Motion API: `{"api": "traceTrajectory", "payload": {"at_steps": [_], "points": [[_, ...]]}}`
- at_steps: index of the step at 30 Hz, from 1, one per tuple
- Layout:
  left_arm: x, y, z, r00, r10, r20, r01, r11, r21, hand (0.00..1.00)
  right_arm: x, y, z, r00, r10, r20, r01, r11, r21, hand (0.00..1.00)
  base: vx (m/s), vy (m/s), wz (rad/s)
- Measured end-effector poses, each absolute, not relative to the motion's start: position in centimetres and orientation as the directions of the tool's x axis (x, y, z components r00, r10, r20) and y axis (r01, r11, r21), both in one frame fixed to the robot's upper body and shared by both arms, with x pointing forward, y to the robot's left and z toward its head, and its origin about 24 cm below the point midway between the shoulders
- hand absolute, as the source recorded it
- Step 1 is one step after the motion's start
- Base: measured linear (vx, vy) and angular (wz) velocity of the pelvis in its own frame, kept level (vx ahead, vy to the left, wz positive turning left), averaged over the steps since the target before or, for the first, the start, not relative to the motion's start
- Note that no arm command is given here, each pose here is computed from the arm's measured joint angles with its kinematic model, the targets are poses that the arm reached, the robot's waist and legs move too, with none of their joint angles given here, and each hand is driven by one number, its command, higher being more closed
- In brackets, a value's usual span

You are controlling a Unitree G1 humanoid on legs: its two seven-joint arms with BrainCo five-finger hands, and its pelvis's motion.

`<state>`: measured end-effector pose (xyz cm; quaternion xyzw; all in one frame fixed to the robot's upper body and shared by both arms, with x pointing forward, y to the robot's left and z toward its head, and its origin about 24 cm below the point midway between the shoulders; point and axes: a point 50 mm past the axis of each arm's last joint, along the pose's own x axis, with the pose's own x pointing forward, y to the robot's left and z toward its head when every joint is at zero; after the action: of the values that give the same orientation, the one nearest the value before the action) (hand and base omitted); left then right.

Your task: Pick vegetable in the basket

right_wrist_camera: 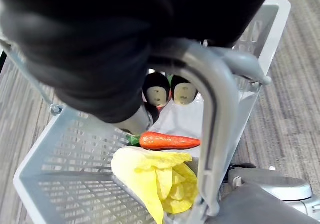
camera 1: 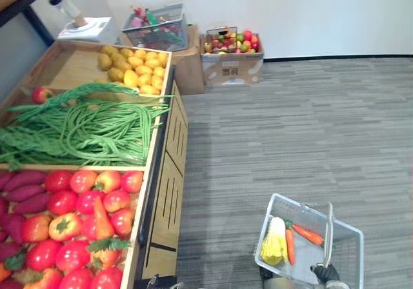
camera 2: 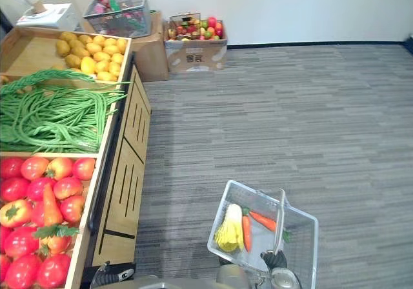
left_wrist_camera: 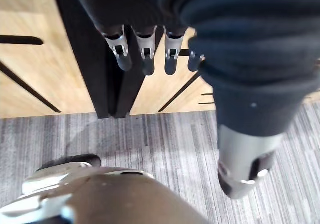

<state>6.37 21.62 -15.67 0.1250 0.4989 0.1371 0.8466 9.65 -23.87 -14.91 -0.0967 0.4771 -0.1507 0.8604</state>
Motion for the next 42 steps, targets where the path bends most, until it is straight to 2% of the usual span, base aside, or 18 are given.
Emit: {"api": "traceTrajectory", "payload": {"at_steps": [6, 13, 17, 19, 22, 29, 42], "points": [[7.9, 21.3, -15.5, 0.512, 0.336, -0.79, -0.077, 0.934, 0.348, 0.0, 9.5, -24.1, -14.8, 0.492, -0.396, -0.775, 0.217, 0.918, -0.332, 1.0, -0.03, 0.099, -0.22], [7.1, 22.0, -15.6, 0.493, 0.36, -0.792, -0.075, 0.924, 0.374, 0.0, 10.5, -23.7, -14.5, 0.532, -0.402, -0.745, 0.252, 0.916, -0.314, 1.0, -0.12, 0.0, -0.72], [6.3, 22.7, -15.5, 0.473, 0.386, -0.792, -0.099, 0.916, 0.388, 0.0, 9.5, -24.0, -14.8, 0.495, -0.422, -0.759, 0.293, 0.904, -0.312, 1.0, 0.07, -0.106, -0.38], [5.6, 22.3, -15.8, 0.436, 0.387, -0.812, -0.11, 0.919, 0.378, 0.0, 9.8, -23.7, -14.7, 0.524, -0.407, -0.748, 0.272, 0.912, -0.306, 1.0, -0.03, -0.159, -0.72], [6.4, 22.0, -15.7, 0.445, 0.383, -0.809, -0.125, 0.921, 0.368, 0.0, 10.5, -22.6, -14.8, 0.538, -0.375, -0.755, 0.255, 0.926, -0.279, 1.0, -0.03, -0.145, -0.44], [6.4, 22.1, -15.7, 0.441, 0.391, -0.808, -0.132, 0.919, 0.372, 0.0, 9.1, -22.0, -15.4, 0.492, -0.35, -0.797, 0.228, 0.936, -0.27, 1.0, -0.03, -0.045, -0.18], [5.4, 21.5, -16.3, 0.363, 0.352, -0.863, -0.386, 0.9, 0.205, 0.0, 8.7, -22.8, -15.4, 0.495, -0.31, -0.811, 0.196, 0.95, -0.244, 1.0, -0.01, 0.107, 0.02]]}}
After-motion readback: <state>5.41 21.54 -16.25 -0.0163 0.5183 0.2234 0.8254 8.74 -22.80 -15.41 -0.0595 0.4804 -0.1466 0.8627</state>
